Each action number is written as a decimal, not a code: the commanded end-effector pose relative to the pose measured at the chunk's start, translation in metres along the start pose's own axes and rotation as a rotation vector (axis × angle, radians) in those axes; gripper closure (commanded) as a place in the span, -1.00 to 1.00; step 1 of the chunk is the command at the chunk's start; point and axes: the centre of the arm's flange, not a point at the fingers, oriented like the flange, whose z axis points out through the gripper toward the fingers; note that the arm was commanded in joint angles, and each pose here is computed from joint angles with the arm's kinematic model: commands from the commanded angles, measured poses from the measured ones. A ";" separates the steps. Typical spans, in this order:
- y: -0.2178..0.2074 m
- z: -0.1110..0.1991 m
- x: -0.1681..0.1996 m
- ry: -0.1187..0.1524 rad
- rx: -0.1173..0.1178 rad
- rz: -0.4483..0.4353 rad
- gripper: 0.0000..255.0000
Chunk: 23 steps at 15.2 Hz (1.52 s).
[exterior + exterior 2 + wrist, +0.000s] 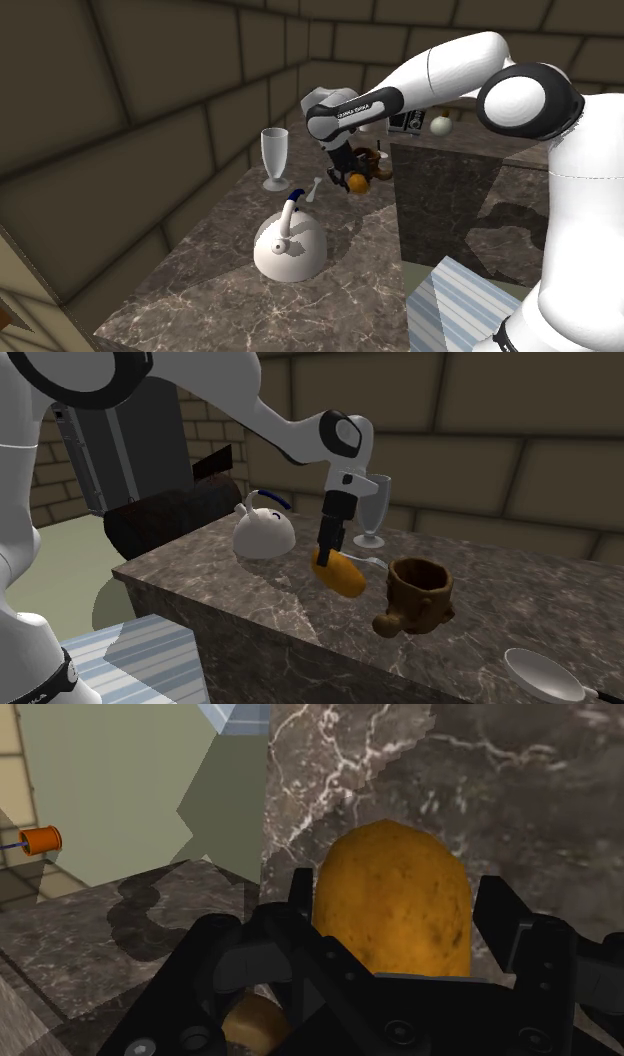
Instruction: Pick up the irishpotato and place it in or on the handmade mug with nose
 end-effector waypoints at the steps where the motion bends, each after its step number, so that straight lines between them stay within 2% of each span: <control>1: 0.006 -0.009 -0.002 0.000 0.000 0.000 1.00; 23: 0.069 -0.106 -0.008 0.000 0.000 0.000 1.00</control>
